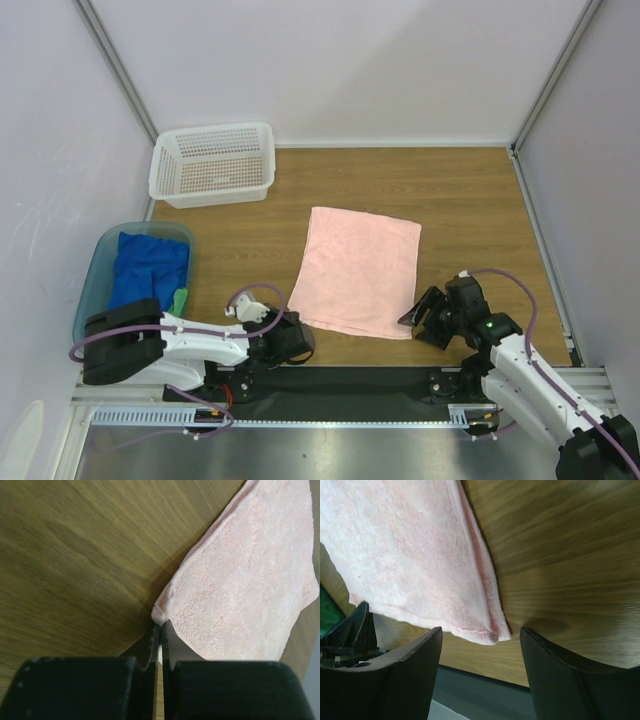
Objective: Fold and stack the towels
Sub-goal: Fold the towel
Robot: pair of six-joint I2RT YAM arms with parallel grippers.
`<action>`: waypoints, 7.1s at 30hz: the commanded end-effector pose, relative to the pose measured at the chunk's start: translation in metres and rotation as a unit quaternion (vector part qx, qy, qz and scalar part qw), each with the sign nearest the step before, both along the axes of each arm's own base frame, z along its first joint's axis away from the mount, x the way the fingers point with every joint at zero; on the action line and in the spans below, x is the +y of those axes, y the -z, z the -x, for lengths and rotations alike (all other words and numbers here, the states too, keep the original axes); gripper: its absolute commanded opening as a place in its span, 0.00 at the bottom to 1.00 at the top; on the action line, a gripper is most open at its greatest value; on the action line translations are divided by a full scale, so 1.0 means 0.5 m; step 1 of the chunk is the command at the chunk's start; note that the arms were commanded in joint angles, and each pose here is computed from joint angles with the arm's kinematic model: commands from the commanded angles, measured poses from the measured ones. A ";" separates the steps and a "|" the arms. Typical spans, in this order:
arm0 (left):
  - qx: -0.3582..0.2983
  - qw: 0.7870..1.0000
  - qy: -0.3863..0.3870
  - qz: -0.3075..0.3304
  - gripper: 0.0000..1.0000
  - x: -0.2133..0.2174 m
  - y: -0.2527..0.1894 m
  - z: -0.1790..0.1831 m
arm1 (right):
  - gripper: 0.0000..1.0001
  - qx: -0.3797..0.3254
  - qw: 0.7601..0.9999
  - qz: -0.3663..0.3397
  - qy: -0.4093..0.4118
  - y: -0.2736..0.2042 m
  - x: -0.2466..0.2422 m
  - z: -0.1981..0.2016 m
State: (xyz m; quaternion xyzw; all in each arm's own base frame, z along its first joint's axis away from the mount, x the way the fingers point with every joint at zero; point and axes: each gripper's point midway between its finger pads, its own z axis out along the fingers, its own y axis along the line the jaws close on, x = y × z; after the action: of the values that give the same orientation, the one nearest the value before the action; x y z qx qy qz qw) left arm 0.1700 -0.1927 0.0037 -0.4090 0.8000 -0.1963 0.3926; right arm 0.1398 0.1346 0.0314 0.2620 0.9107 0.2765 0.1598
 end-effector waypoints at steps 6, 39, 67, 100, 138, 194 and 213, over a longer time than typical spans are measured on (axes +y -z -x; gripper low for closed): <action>0.101 0.978 -0.179 -0.020 0.00 0.181 0.098 0.073 | 0.70 0.069 0.998 -0.009 0.006 0.034 0.030 0.046; 0.097 0.980 -0.173 -0.006 0.00 0.185 0.106 0.074 | 0.39 0.051 0.992 -0.007 0.113 0.054 0.016 0.013; -0.056 0.984 -0.149 -0.086 0.00 0.166 -0.199 -0.025 | 0.00 -0.121 0.991 0.036 0.038 -0.164 0.007 -0.148; 0.000 0.973 -0.100 -0.210 0.00 0.104 -0.212 -0.366 | 0.00 -0.002 0.995 0.086 0.047 -0.060 -0.046 -0.337; 0.069 0.958 -0.085 -0.265 0.00 0.148 -0.152 -0.436 | 0.00 0.004 0.995 0.099 0.021 -0.019 -0.061 -0.456; 0.107 0.940 -0.110 -0.306 0.00 0.133 -0.160 -0.554 | 0.00 0.006 0.993 0.118 0.010 -0.035 -0.083 -0.563; 0.126 0.937 -0.142 -0.292 0.24 0.150 -0.159 -0.553 | 0.22 0.002 0.995 0.103 0.013 -0.046 -0.071 -0.596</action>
State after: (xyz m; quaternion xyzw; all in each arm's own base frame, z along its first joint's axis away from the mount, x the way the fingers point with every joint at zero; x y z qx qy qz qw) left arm 0.4357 -0.1767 0.0640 -0.3914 0.8352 0.0727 0.3795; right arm 0.4233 0.1331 0.0514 0.2374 0.9311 0.2269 0.1586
